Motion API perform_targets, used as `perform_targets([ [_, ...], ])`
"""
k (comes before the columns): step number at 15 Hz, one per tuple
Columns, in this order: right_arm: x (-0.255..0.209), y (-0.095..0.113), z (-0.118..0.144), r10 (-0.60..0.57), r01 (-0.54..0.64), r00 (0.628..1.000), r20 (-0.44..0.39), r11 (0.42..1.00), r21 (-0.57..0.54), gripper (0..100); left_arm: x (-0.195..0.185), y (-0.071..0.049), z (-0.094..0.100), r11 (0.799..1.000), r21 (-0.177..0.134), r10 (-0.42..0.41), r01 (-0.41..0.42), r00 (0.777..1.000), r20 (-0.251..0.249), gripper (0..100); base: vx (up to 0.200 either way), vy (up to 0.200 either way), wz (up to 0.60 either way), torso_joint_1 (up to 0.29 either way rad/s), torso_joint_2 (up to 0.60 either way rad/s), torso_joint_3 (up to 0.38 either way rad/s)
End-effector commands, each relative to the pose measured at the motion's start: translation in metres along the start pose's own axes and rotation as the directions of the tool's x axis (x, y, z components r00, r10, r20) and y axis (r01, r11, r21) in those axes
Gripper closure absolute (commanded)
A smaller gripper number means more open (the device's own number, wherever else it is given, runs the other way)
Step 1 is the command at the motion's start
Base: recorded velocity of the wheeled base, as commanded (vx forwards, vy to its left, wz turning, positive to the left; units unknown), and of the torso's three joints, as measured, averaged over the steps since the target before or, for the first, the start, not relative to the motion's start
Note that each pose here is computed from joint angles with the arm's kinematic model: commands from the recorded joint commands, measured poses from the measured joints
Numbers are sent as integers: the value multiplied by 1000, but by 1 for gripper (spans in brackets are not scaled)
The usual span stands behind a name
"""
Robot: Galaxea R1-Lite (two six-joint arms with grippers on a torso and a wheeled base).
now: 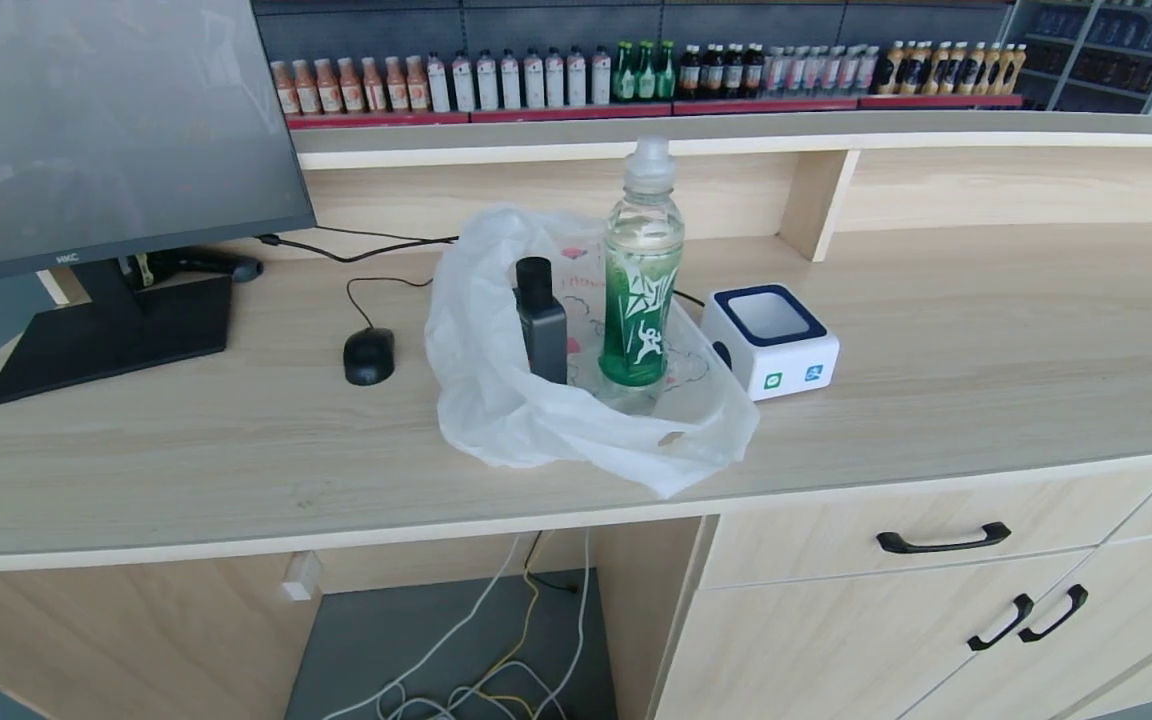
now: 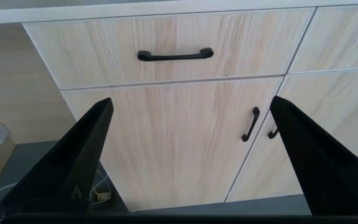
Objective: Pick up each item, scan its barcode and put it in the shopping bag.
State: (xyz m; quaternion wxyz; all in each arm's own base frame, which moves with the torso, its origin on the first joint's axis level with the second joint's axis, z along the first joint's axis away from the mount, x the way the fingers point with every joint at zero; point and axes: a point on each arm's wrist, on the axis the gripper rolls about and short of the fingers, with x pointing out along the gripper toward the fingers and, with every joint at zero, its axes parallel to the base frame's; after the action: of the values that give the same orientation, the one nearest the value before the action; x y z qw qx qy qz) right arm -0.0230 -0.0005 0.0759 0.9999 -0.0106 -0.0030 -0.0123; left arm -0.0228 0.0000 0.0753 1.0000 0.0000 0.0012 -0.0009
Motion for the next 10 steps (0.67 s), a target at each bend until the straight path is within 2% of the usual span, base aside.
perform_targets([
  [1, 0, 0, 0, 1, -1, 1000, -2, 1000, 0, 0, 0, 0, 0, 1000, -3, 2, -2, 1000, 2, 0, 0, -200, 0, -2, -2, 2],
  [10, 0, 0, 0, 0, 0, 1000, -2, 1000, 0, 0, 0, 0, 0, 1000, -6, 0, 0, 1000, 2, 0, 0, -200, 0, 4, 2, 1],
])
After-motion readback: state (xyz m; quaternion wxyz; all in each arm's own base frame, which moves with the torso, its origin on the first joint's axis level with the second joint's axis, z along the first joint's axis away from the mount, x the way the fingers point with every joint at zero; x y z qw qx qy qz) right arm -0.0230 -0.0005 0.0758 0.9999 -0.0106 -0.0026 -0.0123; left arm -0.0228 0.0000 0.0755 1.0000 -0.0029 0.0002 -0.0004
